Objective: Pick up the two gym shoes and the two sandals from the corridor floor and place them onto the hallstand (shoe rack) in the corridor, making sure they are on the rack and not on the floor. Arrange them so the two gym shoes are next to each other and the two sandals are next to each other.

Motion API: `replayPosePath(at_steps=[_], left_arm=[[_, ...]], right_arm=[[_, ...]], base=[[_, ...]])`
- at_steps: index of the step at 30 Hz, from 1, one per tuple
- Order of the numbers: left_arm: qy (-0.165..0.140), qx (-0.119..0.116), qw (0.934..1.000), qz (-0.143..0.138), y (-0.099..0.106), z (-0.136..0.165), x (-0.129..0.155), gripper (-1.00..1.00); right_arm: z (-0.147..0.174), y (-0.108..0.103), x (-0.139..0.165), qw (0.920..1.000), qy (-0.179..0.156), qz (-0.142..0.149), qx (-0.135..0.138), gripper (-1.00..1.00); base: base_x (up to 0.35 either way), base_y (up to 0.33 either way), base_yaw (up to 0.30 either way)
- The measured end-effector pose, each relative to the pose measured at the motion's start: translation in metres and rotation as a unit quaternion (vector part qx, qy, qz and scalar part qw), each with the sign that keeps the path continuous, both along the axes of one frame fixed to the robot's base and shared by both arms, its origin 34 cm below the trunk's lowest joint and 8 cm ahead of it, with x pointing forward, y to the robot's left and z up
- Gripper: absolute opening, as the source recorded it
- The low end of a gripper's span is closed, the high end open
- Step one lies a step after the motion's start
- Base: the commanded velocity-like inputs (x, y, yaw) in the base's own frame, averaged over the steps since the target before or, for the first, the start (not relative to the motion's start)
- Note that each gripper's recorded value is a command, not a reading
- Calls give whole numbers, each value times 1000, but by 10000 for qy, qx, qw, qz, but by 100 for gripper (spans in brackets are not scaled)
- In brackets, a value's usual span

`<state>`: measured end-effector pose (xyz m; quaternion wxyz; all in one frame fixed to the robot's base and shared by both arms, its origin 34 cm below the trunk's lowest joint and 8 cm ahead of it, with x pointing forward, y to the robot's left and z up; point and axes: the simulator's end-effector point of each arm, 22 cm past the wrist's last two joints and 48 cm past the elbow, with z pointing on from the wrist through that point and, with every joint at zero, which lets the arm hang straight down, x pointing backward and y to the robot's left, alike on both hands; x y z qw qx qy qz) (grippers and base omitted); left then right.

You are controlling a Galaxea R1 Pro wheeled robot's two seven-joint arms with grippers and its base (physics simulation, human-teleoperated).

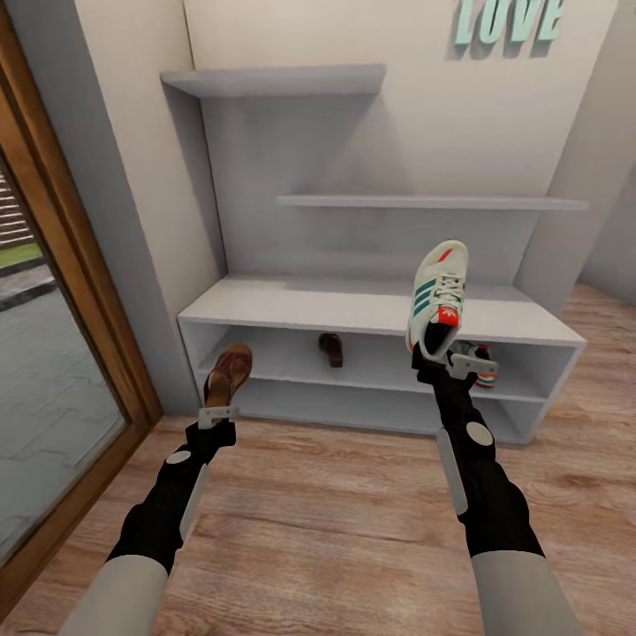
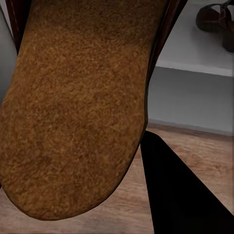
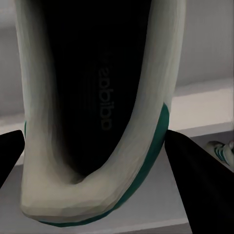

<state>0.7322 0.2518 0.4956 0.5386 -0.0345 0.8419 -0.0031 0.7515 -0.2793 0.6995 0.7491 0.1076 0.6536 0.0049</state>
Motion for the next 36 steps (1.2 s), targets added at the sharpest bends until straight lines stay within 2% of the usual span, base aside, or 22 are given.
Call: replayPosePath(at_steps=[9, 25, 31, 33, 34, 35, 36], left_arm=[[0, 2, 10000, 0, 0, 0, 0, -100], [-3, 0, 10000, 0, 0, 0, 0, -100], [2, 4, 10000, 1, 1, 0, 0, -100], [3, 2, 10000, -1, 0, -1, 0, -100], [5, 2, 10000, -5, 0, -1, 0, -100], [7, 2, 10000, -7, 0, -1, 0, -100], [5, 2, 10000, -7, -1, -1, 0, -100]], right_arm=[[0, 1, 0, 10000, -1, 3, -1, -100], [0, 2, 0, 10000, -5, 21, 11, -100], [-2, -7, -1, 10000, 8, -50, 82, -100], [-4, -21, -3, 9997, 27, -189, 141, -100], [-11, -50, -8, 9984, 68, -485, 276, -100], [-22, -94, -20, 9943, 125, -944, 490, -100], [-37, -142, -39, 9864, 190, -1457, 733, -100]], base=[[0, 101, -4], [0, 7, 0], [0, 0, 0], [0, 0, 0], [0, 0, 0], [0, 0, 0], [0, 0, 0]])
